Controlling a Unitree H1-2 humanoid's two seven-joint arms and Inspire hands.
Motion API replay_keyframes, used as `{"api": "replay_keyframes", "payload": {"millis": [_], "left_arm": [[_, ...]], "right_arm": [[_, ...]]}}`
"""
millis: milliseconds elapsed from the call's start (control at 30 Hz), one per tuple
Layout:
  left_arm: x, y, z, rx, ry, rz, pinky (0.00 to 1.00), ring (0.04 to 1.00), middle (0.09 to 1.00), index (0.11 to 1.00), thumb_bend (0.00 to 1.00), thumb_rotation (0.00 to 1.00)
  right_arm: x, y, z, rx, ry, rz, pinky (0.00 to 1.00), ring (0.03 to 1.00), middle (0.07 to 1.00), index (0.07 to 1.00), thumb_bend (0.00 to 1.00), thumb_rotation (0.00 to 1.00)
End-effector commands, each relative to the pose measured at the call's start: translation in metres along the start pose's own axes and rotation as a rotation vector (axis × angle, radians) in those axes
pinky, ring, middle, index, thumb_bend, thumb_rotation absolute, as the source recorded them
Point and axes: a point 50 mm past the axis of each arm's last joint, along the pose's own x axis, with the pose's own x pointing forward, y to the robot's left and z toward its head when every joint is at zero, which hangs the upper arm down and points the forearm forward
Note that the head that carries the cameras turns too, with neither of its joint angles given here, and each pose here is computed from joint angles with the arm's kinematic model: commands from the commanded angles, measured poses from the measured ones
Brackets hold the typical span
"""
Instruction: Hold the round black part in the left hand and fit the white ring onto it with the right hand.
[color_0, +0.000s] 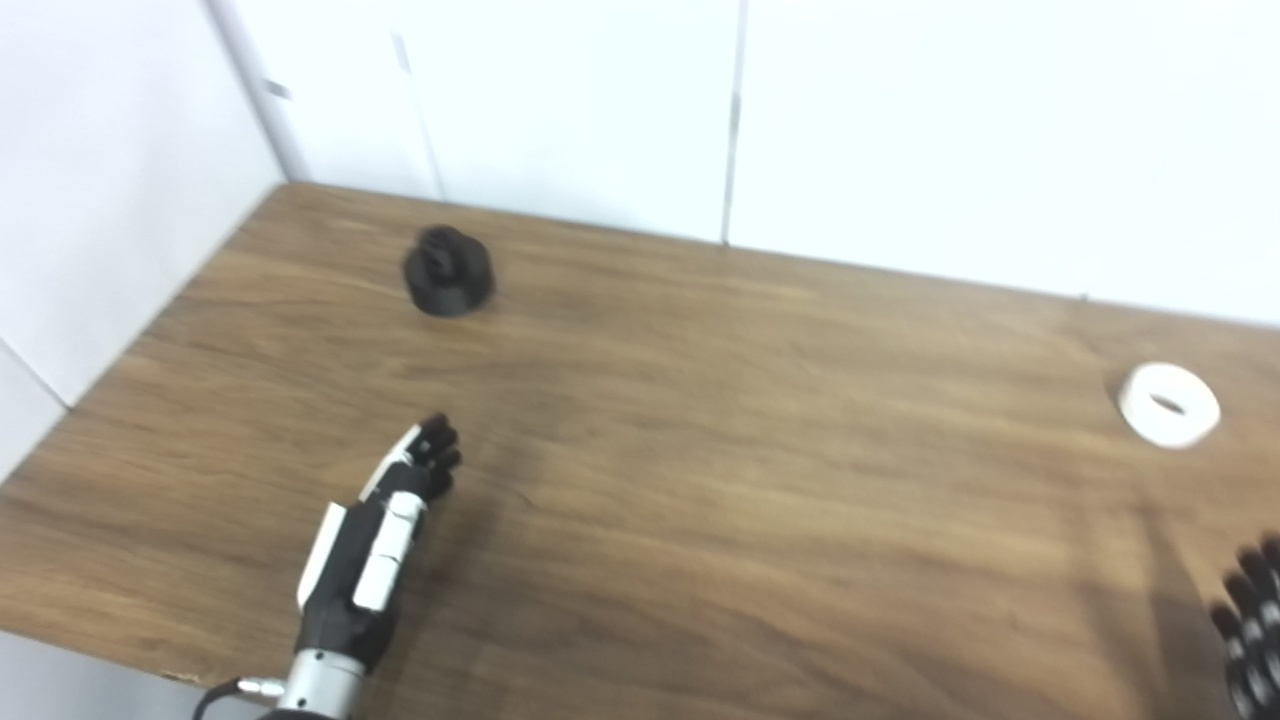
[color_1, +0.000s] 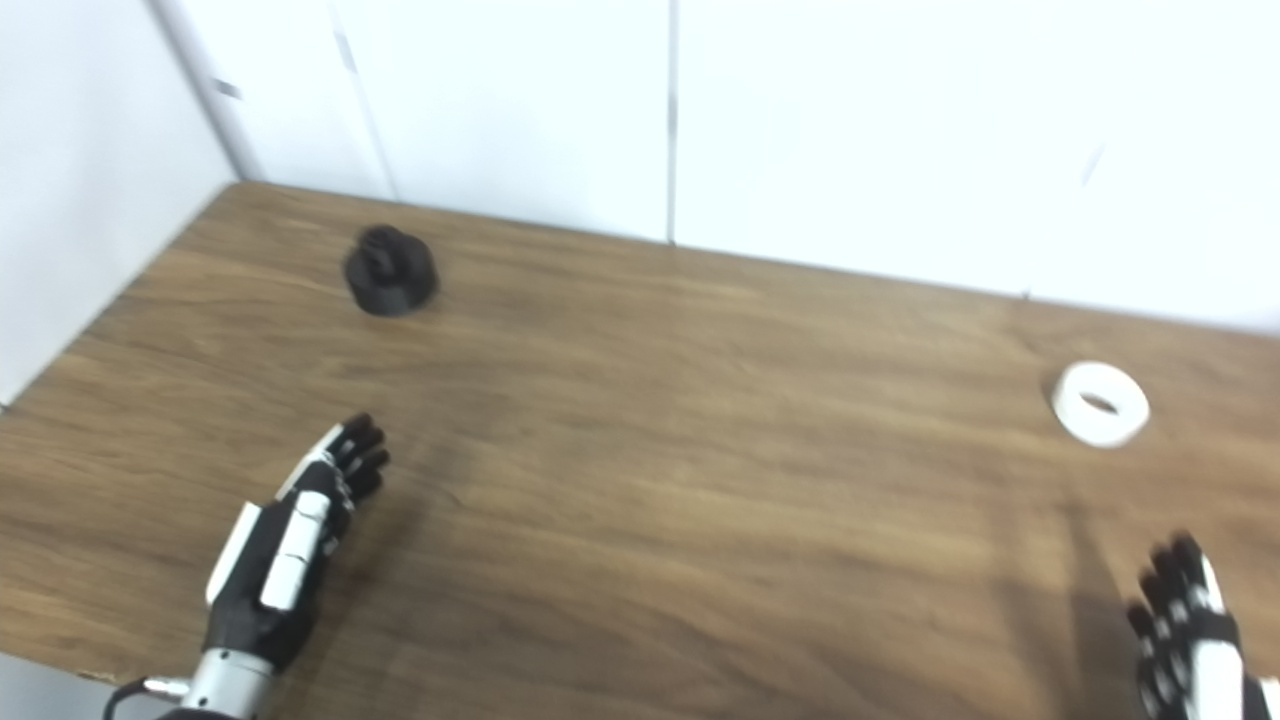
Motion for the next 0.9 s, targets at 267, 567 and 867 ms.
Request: {"api": "replay_keyframes", "payload": {"millis": [267, 567, 867], "left_arm": [[-0.003, -0.012, 0.002, 0.016, -0.062, 0.004, 0.96, 0.939, 0.938, 0.927, 0.58, 0.85], [-0.002, -0.02, -0.003, 0.023, -0.062, 0.008, 0.95, 0.937, 0.938, 0.926, 0.61, 0.84], [-0.004, -0.023, -0.009, 0.032, -0.065, 0.005, 0.96, 0.943, 0.939, 0.934, 0.6, 0.84]], "right_arm": [[0.003, -0.005, 0.006, -0.041, -0.06, -0.037, 1.0, 1.0, 0.958, 0.974, 0.57, 1.0], [0.006, -0.008, 0.003, -0.041, -0.067, -0.03, 1.0, 1.0, 0.964, 0.976, 0.58, 1.0], [0.006, -0.01, 0.001, -0.043, -0.074, -0.016, 1.0, 1.0, 0.968, 0.977, 0.56, 1.0]]}}
